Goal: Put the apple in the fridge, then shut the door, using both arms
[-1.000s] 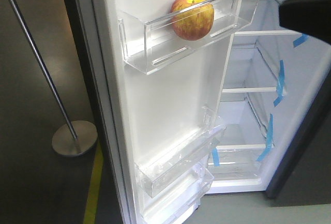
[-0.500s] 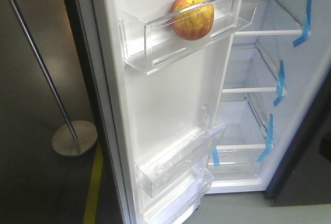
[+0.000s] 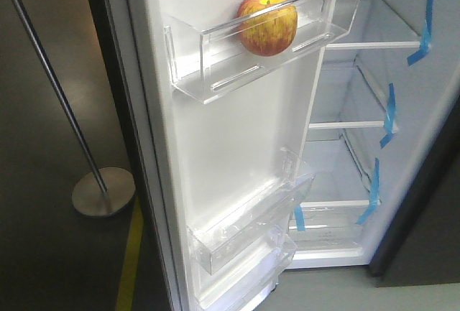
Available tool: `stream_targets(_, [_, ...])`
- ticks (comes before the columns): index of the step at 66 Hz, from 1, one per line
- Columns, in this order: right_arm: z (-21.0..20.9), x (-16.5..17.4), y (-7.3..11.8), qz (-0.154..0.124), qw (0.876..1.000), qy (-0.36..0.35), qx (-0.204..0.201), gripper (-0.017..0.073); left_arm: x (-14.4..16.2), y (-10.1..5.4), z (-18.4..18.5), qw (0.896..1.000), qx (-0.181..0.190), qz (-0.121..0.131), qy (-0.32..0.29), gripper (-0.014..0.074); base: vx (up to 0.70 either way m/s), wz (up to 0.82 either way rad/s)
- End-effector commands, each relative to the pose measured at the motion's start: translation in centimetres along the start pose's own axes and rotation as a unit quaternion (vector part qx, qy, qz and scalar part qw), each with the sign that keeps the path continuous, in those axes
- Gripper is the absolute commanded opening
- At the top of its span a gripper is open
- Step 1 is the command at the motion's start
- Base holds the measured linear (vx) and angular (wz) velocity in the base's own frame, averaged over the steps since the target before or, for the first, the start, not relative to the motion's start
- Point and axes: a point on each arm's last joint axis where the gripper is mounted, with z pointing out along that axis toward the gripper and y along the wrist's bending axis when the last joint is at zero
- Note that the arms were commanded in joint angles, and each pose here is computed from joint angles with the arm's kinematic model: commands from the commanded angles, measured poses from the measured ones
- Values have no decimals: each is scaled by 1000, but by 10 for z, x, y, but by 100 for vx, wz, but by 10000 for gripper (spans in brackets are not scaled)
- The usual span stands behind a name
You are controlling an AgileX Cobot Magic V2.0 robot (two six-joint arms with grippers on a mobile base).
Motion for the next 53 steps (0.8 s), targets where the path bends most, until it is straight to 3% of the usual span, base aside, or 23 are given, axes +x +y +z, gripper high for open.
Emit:
stream_targets(1, [-1,-14,-2,15,999,-48,9,-3,-16,-23,11,1000,13,5,-7,91,0,0])
stream_targets(10, [-1,-16,0,30,998,-58,0,-3,-23,-37,38,999,-15,19,29,165,0,0])
stream_targets(16, [-2,-17,1,41,997,-63,-8,-3,-29,-46,62,999,-31,9,40,204,0,0])
stream_targets(30, [-2,-17,2,48,997,-64,-14,-3,-38,-60,137,994,-67,46,72,266,0,0])
stream_targets(36, [-2,-17,2,48,997,-64,-14,-3,-41,-68,169,992,-74,47,87,266,0,0])
stream_targets(43, [-2,-17,2,48,997,-64,-14,-3,-39,-72,210,989,-89,18,119,266,0,0])
stream_targets(53, [-2,-17,2,48,997,-64,-14,-3,-32,-74,264,981,-98,-64,154,266,0,0])
